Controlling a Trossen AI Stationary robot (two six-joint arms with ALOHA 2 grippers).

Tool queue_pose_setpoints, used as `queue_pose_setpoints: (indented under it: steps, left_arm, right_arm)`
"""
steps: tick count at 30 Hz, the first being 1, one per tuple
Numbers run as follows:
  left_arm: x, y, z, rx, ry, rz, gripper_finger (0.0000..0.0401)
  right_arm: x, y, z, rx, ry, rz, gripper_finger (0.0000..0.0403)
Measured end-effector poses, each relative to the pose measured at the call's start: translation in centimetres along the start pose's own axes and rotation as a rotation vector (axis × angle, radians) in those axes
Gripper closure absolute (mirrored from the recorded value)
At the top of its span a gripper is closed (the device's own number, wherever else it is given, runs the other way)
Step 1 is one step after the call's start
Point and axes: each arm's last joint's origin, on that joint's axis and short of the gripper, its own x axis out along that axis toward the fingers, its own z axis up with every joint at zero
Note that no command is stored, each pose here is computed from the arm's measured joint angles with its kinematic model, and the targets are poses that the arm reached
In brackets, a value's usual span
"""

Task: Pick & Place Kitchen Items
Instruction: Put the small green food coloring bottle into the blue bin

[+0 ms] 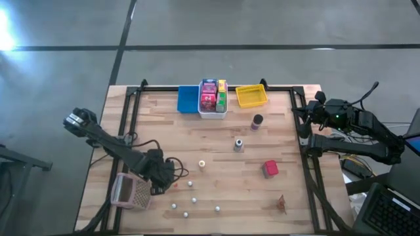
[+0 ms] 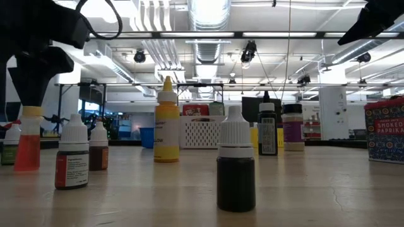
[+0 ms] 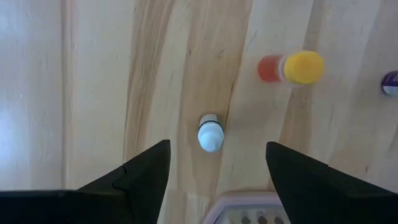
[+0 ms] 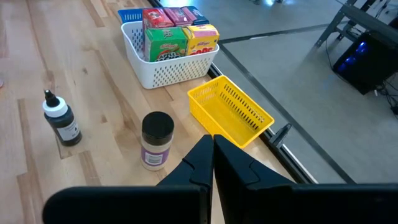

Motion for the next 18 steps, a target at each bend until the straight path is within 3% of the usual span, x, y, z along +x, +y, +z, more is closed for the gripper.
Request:
queue_pose_setpoints:
  steps: [12,18]
  left_arm:
    - [1.5,0.7,-0.9,-0.009,-0.034,-0.029,0.0133]
    - [2.1,1.0,-1.4,-0.009,-0.028,-0.024,0.0154]
  right_arm:
    - [0.0,0.0,0.0,-0.001,0.0,0.0,0.0394]
    - [0.0,0.0,0.0,0.001,0.0,0.0,0.0394]
